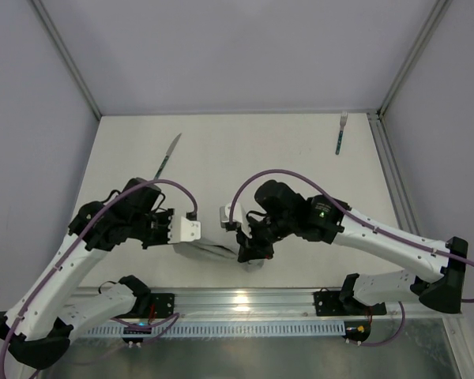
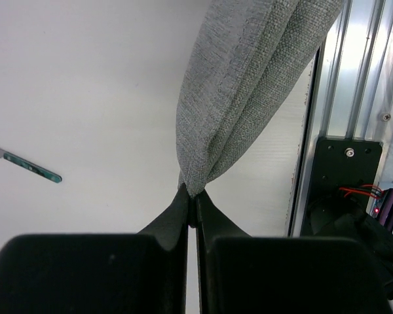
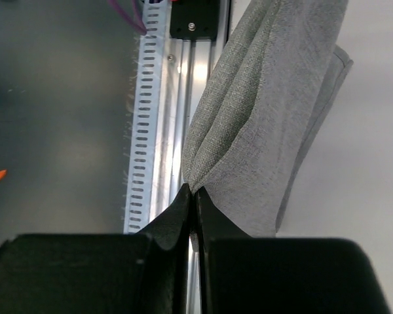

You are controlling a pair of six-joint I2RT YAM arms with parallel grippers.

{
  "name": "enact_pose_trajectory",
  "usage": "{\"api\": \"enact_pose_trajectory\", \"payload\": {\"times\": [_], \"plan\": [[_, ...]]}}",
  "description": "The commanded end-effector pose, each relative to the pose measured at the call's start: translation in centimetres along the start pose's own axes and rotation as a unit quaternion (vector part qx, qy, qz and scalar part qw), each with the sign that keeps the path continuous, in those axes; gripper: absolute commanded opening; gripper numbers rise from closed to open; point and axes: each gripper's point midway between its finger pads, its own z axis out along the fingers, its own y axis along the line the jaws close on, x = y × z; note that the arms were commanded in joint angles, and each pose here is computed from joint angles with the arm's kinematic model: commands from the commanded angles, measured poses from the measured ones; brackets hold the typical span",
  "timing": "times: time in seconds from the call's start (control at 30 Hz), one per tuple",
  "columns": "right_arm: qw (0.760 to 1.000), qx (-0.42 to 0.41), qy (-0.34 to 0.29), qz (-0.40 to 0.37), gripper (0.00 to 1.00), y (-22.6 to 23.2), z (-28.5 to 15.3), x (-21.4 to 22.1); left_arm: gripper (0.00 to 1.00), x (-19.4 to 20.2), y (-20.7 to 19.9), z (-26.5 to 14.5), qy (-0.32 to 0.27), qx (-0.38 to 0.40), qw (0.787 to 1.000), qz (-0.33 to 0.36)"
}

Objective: Fold the napkin into a case and place the utensils inside
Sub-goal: Turn over the upper triangle folded napkin at the center of the board.

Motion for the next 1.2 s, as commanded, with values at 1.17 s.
{"api": "enact_pose_trajectory", "payload": {"times": [1.17], "plan": [[0.959, -0.072, -0.124, 0.245, 0.03, -5.0, 0.5, 4.1, 0.00, 3.9, 0.5, 2.4, 0.155, 0.188, 0.968, -0.053]]}}
